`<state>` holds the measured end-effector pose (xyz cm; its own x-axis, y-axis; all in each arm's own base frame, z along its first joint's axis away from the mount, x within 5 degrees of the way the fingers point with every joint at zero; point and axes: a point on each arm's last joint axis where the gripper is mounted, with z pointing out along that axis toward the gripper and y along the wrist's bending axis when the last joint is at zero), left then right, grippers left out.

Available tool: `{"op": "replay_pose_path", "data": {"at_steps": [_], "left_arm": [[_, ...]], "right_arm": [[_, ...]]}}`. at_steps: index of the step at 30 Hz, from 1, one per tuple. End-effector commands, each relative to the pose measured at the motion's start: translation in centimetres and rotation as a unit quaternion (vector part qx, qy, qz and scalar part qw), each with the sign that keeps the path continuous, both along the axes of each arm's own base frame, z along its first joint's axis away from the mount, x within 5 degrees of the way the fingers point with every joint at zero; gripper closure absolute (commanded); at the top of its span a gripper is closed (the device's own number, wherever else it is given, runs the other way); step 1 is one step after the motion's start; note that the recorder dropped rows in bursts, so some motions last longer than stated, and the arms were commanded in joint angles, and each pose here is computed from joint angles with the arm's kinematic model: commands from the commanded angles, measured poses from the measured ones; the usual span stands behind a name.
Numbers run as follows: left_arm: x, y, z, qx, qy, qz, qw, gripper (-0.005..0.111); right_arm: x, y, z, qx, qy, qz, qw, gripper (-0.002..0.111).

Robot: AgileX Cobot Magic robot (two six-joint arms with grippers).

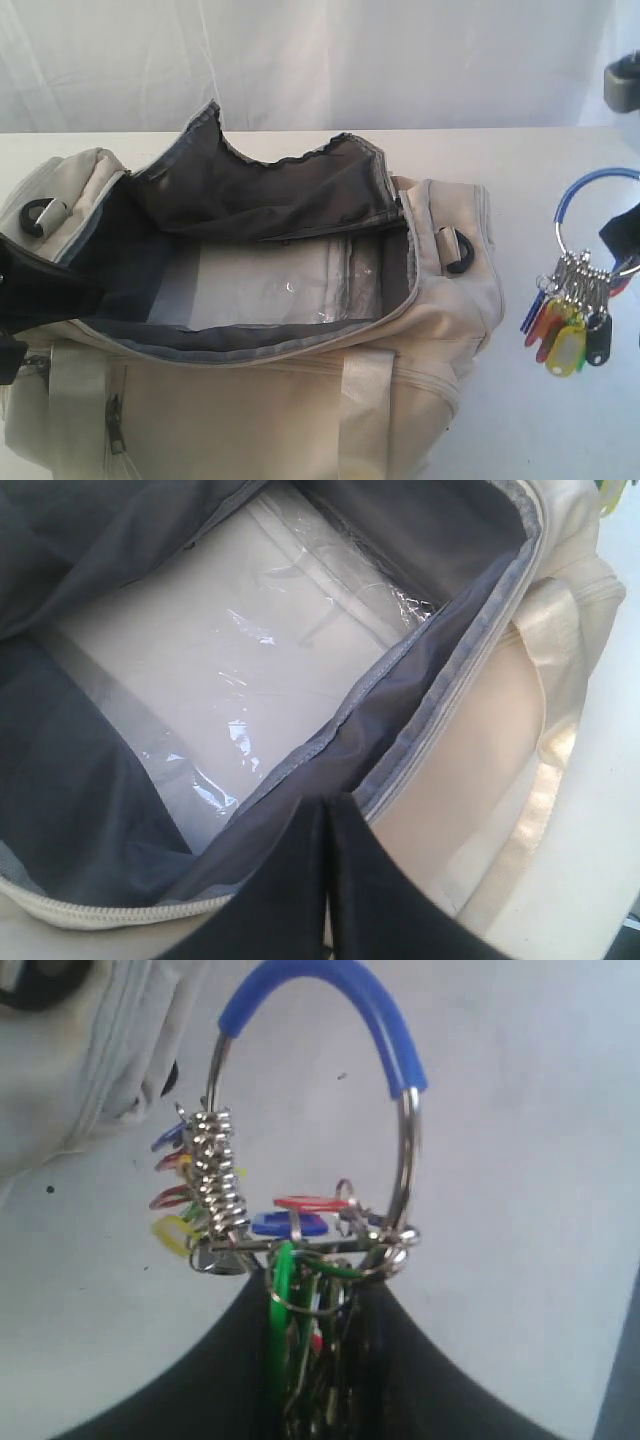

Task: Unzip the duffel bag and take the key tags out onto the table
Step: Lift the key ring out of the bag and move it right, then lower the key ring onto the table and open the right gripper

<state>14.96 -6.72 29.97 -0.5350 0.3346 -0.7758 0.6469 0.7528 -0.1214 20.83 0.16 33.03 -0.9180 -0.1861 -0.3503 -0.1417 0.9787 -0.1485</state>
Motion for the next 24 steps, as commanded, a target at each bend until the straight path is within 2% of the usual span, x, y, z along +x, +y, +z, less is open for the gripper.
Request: {"op": "replay_pose_path", "data": {"at_steps": [1,11,24], "left_arm": [[-0.3,-0.2,0.0,-0.008,0.004,-0.006,1.000,0.107],[-0.3,-0.2,0.0,-0.008,0.004,-0.006,1.000,0.107],[-0.3,-0.2,0.0,-0.008,0.004,-0.006,1.000,0.107]], "right_arm": [[1.0,-0.6,-3.7,0.031,0.016,-0.015,0.999,0.108],[4.7,-0.3,-10.2,0.147,0.069,0.001,0.987,0.108],[7.3,-0.4,-15.9,0.164,0.126,-0.028,0.978,0.108]]}}
